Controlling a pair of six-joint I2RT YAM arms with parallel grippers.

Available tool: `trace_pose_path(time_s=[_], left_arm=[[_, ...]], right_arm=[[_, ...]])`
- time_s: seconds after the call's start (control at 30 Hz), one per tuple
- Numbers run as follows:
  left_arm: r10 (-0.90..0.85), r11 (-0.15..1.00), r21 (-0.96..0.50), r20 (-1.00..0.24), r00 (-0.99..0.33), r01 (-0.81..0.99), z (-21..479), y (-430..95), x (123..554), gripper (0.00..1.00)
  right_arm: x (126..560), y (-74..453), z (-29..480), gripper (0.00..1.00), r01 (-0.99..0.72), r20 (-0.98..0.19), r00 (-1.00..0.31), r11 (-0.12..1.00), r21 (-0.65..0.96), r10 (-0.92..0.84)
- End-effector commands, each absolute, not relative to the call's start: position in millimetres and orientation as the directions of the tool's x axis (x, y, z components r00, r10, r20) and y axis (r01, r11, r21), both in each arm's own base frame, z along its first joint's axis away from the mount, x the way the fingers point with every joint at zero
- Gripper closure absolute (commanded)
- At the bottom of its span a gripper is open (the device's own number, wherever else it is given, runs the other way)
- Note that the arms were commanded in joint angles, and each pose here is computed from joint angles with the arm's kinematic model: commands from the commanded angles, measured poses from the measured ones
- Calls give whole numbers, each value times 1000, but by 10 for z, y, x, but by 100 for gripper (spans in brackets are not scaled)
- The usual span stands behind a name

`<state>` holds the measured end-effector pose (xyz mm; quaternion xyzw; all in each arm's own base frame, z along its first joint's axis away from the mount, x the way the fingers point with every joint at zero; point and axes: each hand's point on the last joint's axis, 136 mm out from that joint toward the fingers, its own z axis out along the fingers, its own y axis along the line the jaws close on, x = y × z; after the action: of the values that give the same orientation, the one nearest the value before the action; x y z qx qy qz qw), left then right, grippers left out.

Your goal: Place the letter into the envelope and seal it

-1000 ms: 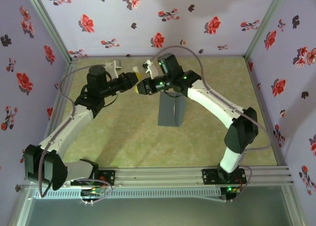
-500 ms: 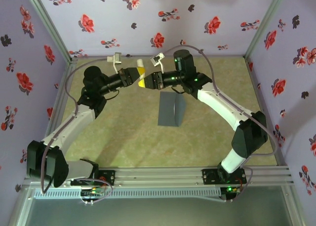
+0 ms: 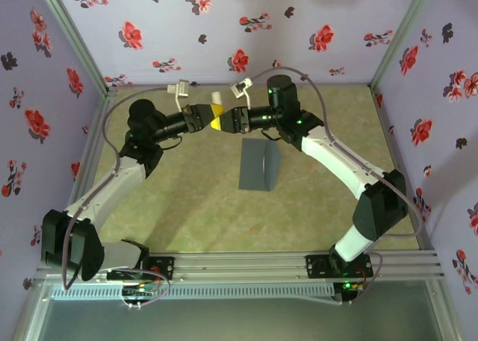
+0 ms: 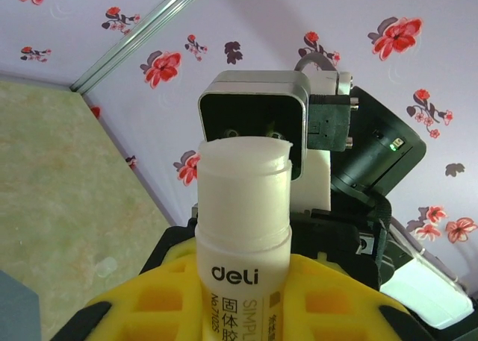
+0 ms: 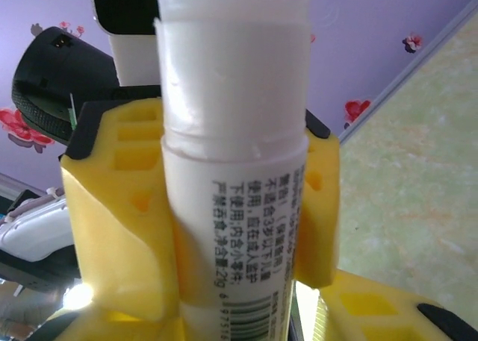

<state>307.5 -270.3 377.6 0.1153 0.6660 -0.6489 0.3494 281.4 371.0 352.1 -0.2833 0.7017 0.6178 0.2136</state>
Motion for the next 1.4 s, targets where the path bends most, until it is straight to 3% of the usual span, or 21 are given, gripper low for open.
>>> trace_pose_path(time_s=[0.0, 0.17, 0.4, 0.8, 1.13, 1.37], left_arm=[[-253, 158, -739, -672, -696, 655, 3716, -2689, 3051, 100], [-241, 292, -592, -806, -541, 751, 3533, -2576, 3139, 100], [-204, 440, -396, -918, -340, 806, 3391, -2461, 3232, 98], [-108, 537, -191, -982, -157, 822, 3158, -2478, 3141, 94], [-95, 548, -171, -985, -142, 819, 3086, -2489, 3106, 100], [-256, 575, -354, -934, -249, 737, 3106, -2423, 3282, 100]], right_arm=[[2794, 3585, 3523, 57, -707, -696, -707, 140, 693, -123], [2743, 3401, 3268, 54, -674, -659, -737, 210, 708, -147], [2929, 3097, 3221, 50, -625, -642, -766, 270, 733, -30], [3334, 2903, 2937, 45, -518, -583, -806, 358, 777, 99], [3430, 2923, 2778, 39, -479, -551, -826, 369, 797, 117], [3466, 2941, 2731, 32, -451, -523, -839, 345, 823, 150]])
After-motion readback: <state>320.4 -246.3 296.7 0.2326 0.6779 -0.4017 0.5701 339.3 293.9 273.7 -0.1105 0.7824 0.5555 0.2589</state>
